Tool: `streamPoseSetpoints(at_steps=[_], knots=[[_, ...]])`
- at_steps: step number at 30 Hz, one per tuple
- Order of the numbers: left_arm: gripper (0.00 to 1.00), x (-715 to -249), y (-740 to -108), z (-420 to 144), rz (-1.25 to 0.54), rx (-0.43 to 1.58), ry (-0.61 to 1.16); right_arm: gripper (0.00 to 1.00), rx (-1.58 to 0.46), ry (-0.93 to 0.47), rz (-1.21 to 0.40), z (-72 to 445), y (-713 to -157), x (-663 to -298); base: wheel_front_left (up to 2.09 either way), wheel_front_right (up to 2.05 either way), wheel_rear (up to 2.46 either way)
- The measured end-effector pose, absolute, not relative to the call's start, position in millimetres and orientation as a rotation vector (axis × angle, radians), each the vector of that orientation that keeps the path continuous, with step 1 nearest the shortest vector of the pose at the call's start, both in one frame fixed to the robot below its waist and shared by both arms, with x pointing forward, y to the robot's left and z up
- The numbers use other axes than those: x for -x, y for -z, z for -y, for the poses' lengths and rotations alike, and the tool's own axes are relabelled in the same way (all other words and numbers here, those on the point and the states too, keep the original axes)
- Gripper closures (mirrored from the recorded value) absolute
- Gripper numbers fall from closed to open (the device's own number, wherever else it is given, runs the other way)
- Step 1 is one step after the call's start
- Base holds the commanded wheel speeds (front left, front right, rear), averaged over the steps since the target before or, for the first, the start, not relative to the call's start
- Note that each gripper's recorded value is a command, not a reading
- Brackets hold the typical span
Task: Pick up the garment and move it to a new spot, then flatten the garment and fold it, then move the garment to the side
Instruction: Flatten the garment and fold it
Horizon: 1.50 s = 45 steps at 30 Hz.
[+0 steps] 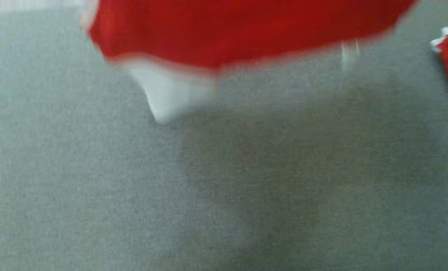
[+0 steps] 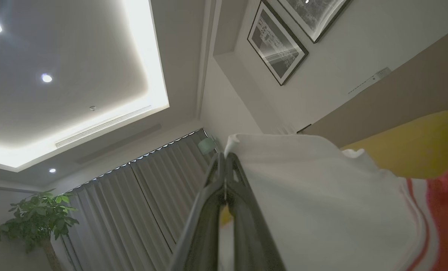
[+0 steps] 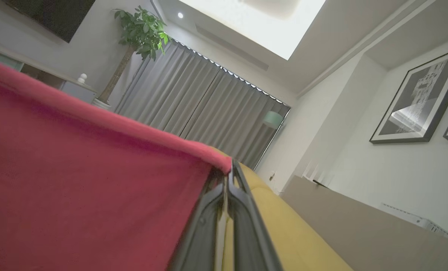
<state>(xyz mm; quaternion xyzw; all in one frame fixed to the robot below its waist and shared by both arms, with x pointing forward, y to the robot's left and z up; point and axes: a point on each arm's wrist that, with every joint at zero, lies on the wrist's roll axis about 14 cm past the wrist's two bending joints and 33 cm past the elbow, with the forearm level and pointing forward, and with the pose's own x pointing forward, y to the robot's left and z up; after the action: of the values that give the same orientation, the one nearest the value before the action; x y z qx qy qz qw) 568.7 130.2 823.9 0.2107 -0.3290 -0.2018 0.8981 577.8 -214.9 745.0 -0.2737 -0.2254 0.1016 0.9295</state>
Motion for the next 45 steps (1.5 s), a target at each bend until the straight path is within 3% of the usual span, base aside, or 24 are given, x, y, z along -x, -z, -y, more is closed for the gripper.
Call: streamPoseSetpoints(at_steps=[4, 8, 16, 23, 35, 41, 45], knots=[[1.0, -588.8, -829.6, -124.8, 0.719, -0.441, 0.404, 1.0, 0.588, -0.192, 0.487, 214.5, -746.6, -607.3, 0.0, 0.0, 0.0], [1.0, -600.6, -802.1, -124.7, 0.683, -0.395, 0.429, 1.0, 0.599, -0.207, 0.43, 211.0, -713.1, -630.3, 0.0, 0.0, 0.0], [1.0, -587.8, -645.5, -132.8, 0.378, -0.282, 0.509, 1.0, 0.557, -0.297, 0.204, 200.8, -593.2, -633.7, 0.0, 0.0, 0.0], [1.0, -514.6, -563.3, -132.7, 0.2, -0.238, 0.571, 1.0, 0.482, -0.298, 0.047, 219.3, -527.7, -578.4, 0.0, 0.0, 0.0], [1.0, -356.8, -469.6, -130.1, -0.109, -0.091, 0.582, 1.0, 0.401, -0.222, -0.167, 266.6, -466.2, -438.4, 0.0, 0.0, 0.0], [1.0, -315.2, -457.3, -126.8, -0.18, -0.041, 0.593, 1.0, 0.372, -0.172, -0.241, 282.2, -451.0, -397.3, 0.0, 0.0, 0.0], [1.0, -312.7, -457.4, -129.8, -0.182, -0.047, 0.587, 1.0, 0.343, -0.17, -0.259, 273.4, -446.4, -390.7, 0.0, 0.0, 0.0]])
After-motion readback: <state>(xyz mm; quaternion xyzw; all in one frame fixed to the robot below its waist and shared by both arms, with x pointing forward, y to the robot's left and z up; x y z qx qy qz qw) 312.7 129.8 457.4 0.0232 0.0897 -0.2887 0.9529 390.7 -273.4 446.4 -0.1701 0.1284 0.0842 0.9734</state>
